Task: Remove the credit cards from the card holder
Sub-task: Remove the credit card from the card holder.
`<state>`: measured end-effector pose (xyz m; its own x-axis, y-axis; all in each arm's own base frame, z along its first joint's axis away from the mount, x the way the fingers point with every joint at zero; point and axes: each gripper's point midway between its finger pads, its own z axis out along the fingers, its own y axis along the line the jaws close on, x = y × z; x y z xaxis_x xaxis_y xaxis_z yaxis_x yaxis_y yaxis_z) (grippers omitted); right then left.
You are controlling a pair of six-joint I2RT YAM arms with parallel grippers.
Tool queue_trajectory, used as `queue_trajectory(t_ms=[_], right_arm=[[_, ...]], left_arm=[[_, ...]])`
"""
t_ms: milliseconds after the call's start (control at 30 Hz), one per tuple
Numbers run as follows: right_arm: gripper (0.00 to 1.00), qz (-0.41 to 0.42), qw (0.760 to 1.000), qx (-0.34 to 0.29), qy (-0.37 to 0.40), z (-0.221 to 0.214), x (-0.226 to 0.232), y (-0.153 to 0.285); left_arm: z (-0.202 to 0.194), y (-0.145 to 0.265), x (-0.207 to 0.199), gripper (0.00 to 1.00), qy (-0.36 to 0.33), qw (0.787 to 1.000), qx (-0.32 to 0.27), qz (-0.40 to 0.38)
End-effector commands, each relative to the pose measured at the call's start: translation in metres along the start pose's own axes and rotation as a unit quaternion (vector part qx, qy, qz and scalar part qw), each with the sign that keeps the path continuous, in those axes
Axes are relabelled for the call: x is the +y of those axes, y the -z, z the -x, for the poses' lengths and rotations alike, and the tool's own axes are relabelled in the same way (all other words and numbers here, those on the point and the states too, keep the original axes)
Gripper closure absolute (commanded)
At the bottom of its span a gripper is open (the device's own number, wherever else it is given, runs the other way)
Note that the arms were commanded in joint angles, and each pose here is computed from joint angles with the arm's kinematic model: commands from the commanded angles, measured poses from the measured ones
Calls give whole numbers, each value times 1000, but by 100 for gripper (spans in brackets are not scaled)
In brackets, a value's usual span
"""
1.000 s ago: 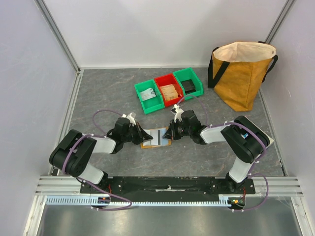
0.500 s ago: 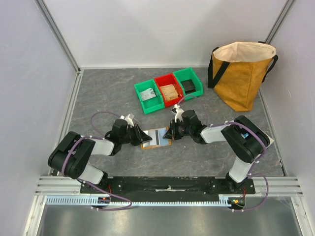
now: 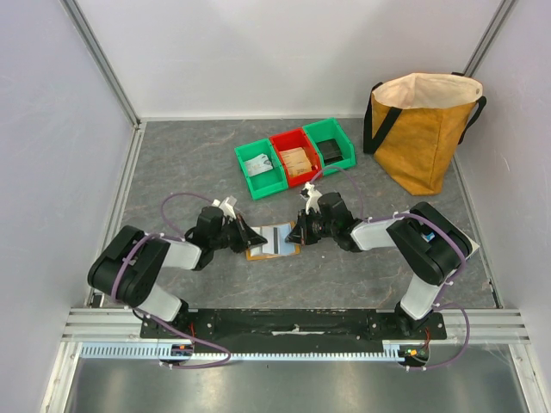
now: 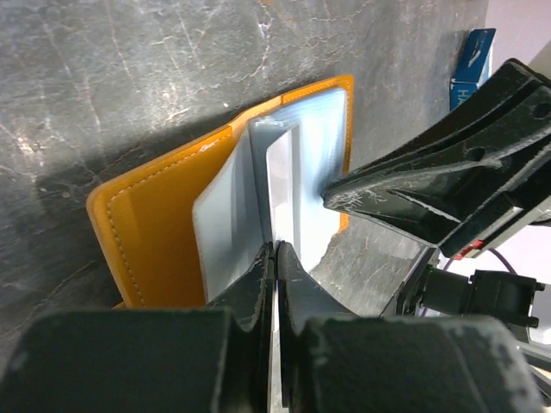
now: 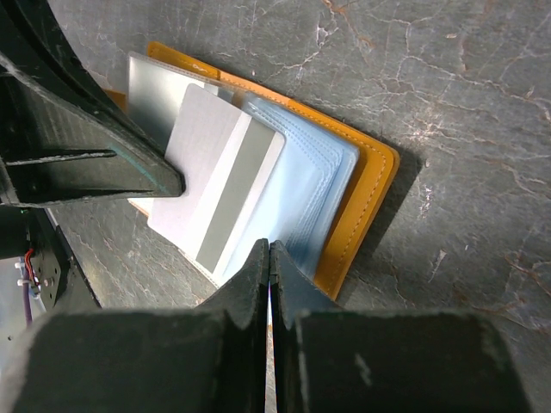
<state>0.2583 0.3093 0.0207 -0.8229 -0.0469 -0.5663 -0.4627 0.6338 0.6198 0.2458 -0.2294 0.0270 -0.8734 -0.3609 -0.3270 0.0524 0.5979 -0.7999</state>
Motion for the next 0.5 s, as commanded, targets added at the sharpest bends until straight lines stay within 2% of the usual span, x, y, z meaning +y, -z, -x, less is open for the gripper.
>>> queue_trajectory(t_ms=[0, 233, 333, 433, 467], right_arm=[[98, -64, 995, 68, -19, -44, -37, 6], [98, -62, 996, 58, -17, -37, -35, 9], [97, -60, 997, 50, -13, -29, -31, 10], [93, -54, 998, 35, -3, -15, -22, 16], [88, -53, 998, 28, 1, -9, -17, 18]], left_arm=[[11, 10, -4, 98, -32, 999, -22, 0], [31, 40, -6, 98, -111, 990, -65, 58], [39, 52, -16, 98, -128, 986, -89, 58], [50, 63, -27, 98, -154, 979, -109, 71], [50, 66, -28, 98, -165, 977, -108, 81]])
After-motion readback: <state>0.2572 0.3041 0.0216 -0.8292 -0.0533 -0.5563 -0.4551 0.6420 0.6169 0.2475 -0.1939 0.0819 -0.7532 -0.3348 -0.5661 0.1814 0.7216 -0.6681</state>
